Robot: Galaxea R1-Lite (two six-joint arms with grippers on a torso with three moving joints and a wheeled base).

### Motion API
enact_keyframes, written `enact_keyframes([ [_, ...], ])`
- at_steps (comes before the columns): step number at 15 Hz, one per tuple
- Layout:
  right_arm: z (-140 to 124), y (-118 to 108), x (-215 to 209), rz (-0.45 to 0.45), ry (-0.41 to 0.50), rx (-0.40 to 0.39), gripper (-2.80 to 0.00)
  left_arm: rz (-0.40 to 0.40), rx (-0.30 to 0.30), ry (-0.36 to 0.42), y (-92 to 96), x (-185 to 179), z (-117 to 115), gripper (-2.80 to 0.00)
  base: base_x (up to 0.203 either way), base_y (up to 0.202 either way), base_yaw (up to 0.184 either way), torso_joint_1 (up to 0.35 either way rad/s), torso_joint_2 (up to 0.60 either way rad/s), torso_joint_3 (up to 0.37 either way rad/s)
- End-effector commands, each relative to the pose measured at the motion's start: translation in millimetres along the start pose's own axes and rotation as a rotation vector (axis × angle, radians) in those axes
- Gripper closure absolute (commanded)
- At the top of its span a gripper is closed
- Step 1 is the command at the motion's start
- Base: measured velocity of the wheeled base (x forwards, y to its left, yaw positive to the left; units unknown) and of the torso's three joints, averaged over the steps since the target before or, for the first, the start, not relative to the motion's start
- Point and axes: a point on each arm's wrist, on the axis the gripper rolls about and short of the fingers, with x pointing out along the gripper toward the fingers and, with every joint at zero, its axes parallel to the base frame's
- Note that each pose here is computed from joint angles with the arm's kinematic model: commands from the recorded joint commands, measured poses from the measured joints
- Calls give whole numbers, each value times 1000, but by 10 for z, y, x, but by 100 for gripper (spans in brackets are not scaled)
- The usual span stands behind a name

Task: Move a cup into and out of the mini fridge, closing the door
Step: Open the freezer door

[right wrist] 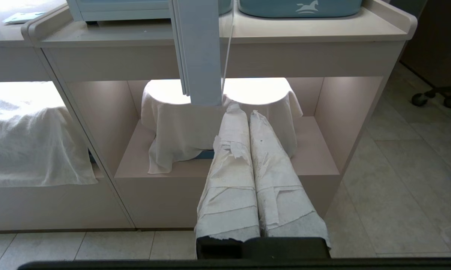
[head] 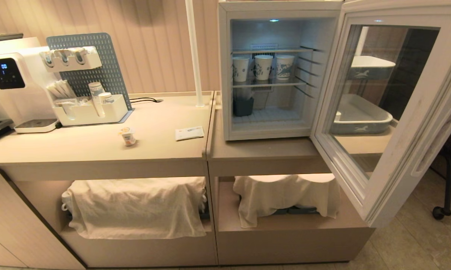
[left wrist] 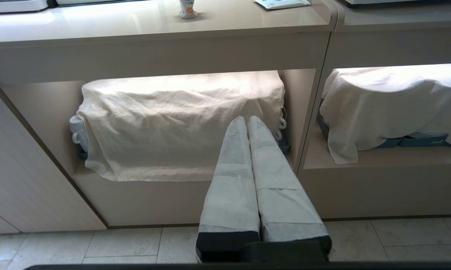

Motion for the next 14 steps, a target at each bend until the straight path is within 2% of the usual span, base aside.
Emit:
enact_keyframes([
  [1, -26, 1, 5, 1, 7, -1, 0, -1, 0, 0, 0, 0, 0, 0, 0, 0, 0, 0, 0, 0],
  [14, -26, 1, 5, 1, 7, -1, 0, 0, 0, 0, 0, 0, 0, 0, 0, 0, 0, 0, 0, 0],
])
